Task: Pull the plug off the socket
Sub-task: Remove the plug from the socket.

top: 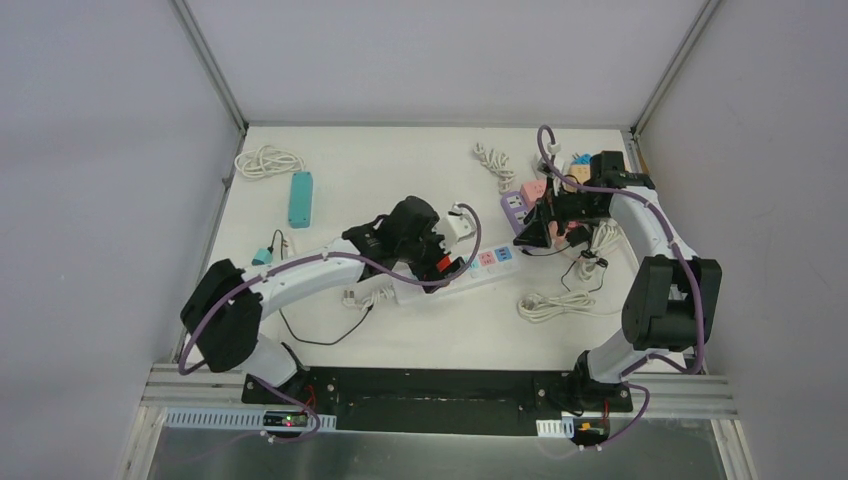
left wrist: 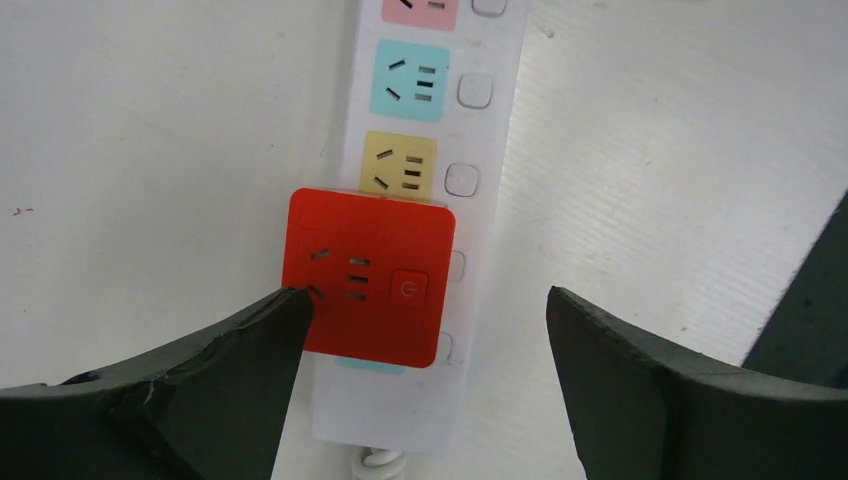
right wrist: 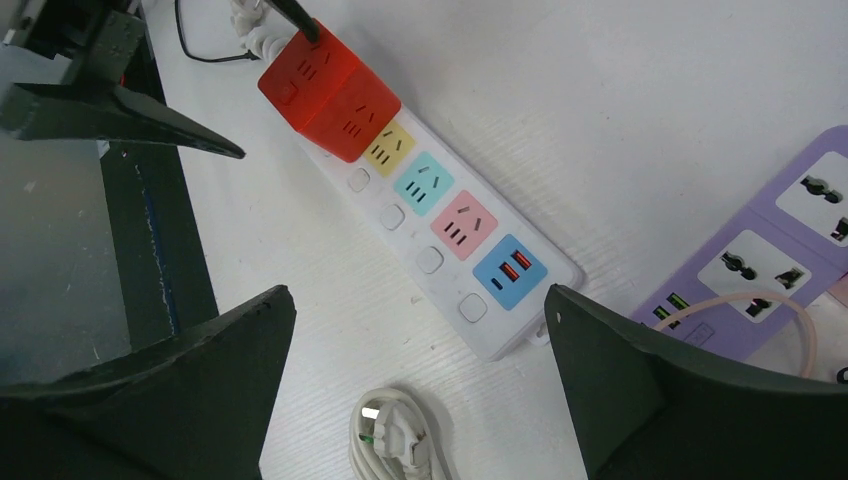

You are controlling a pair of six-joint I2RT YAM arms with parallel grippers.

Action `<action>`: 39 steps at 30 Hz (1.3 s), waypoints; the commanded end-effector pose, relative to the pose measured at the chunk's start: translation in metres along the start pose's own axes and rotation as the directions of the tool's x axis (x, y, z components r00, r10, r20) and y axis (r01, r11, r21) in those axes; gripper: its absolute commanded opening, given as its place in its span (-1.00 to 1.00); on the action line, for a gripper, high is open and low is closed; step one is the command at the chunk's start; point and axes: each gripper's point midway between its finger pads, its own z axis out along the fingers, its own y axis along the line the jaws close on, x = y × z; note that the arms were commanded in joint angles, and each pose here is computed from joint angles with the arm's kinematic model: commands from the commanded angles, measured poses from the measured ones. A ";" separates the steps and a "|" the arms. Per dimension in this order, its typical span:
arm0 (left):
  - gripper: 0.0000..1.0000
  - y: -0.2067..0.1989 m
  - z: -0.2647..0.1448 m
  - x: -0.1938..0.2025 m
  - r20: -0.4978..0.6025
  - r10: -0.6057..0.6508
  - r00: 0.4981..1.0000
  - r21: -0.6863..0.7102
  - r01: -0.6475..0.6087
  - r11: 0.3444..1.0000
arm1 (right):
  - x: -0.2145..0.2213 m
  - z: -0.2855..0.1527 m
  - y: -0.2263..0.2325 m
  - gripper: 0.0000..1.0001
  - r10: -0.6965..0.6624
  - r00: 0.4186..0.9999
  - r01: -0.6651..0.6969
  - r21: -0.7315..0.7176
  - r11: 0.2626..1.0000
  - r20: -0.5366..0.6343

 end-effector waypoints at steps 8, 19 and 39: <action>0.69 0.007 0.025 0.007 -0.186 0.115 0.976 0.087 -0.100 0.991 | -0.013 0.000 0.000 1.00 -0.058 0.998 0.058 -0.014 0.998 0.013; 0.67 0.010 0.036 0.021 -0.254 0.104 0.962 0.084 -0.085 0.993 | -0.011 0.002 0.000 1.00 -0.049 0.999 0.049 -0.025 0.998 0.004; 0.70 0.018 0.044 0.036 -0.305 0.107 0.946 0.054 -0.095 0.994 | -0.008 0.008 0.002 1.00 -0.042 0.999 0.042 -0.050 0.998 -0.011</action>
